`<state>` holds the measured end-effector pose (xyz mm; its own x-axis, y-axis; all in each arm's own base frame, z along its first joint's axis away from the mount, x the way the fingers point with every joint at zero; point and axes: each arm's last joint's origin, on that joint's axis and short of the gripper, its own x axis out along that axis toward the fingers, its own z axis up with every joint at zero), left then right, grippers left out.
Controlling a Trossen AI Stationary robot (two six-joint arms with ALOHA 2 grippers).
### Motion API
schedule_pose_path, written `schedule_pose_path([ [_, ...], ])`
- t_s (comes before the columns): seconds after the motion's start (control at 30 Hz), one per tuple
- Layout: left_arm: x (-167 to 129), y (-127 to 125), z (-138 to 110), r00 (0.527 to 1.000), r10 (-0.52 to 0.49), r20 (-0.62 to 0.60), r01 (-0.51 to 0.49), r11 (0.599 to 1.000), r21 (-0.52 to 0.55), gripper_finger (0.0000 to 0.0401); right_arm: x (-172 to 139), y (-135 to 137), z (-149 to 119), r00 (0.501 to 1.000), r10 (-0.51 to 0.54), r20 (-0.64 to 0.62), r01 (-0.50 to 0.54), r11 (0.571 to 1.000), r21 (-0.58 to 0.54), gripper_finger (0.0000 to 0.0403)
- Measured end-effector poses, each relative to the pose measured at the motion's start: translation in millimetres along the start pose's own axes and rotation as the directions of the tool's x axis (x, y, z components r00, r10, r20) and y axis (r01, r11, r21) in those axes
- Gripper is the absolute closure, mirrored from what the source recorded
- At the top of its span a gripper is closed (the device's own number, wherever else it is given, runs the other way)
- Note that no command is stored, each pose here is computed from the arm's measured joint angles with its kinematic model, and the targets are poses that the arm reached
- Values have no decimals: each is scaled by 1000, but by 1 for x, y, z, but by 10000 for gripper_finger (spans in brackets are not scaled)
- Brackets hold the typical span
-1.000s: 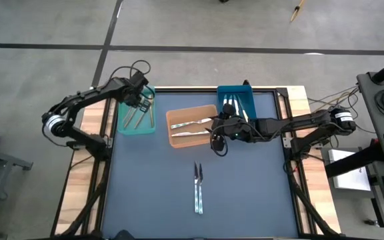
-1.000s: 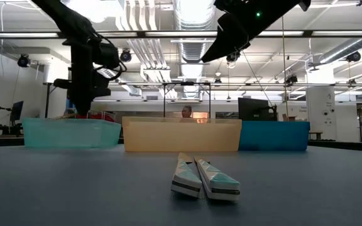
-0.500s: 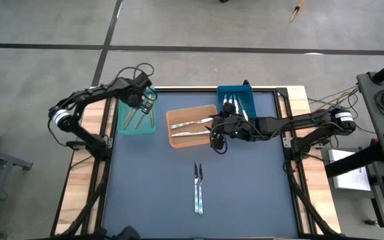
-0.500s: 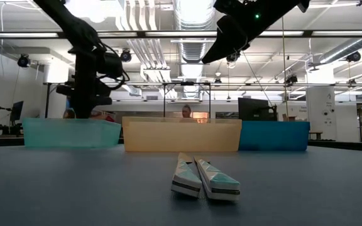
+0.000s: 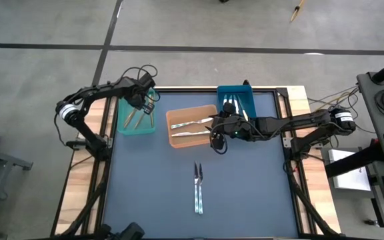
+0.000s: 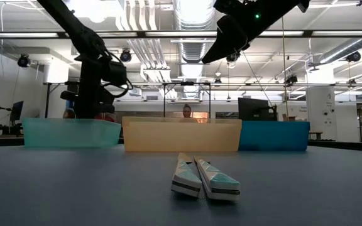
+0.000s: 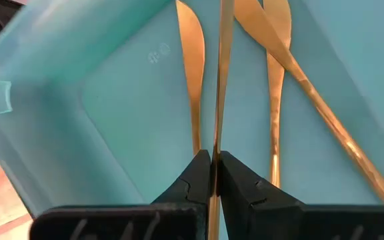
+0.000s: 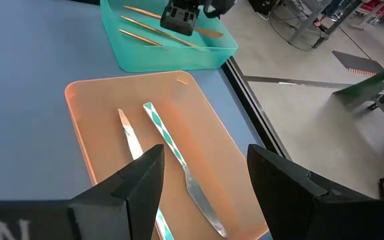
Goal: Sort silverware by color (type)
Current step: Put the gold knife into the green bin
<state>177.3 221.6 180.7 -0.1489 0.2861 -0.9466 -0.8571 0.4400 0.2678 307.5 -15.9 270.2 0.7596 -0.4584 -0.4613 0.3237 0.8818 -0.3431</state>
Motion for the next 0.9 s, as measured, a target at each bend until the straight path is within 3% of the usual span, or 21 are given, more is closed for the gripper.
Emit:
schedule_pose_path([
  [0.9, 21, -7, 3, 998, 11, -57, -9, 999, 30, 401, 0, 0, 0, 1000, 0, 0, 0, 1000, 0, 197],
])
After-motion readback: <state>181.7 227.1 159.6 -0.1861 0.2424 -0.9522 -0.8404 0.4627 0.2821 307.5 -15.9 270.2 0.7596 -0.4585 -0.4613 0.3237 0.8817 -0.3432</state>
